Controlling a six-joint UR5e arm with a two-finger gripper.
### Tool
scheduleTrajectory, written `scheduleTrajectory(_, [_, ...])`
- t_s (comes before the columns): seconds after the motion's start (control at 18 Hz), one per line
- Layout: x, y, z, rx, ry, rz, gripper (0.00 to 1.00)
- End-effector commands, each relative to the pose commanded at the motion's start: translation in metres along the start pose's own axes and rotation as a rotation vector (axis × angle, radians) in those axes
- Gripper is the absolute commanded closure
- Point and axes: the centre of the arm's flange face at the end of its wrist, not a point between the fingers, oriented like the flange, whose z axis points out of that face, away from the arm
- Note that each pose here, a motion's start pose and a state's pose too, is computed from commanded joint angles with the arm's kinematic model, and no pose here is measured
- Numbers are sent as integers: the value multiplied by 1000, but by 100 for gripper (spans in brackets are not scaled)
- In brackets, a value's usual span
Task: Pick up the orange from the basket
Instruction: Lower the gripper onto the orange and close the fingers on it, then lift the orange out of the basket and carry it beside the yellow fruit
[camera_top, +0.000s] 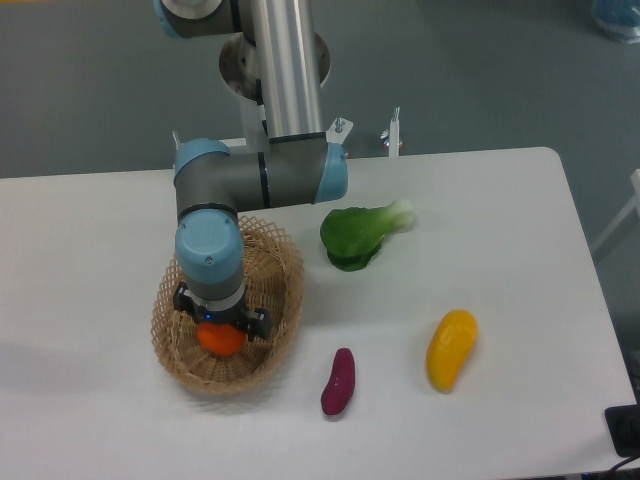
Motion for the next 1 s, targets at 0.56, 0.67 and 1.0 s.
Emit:
scheduleTrajectory(0.56, [-9, -9, -35, 67, -20, -44, 52])
scheduleTrajectory(0.67, [-30, -8, -54, 100, -36, -70, 51])
scheduleTrajectory(1.0, [-119, 8, -96, 163, -105, -157, 51])
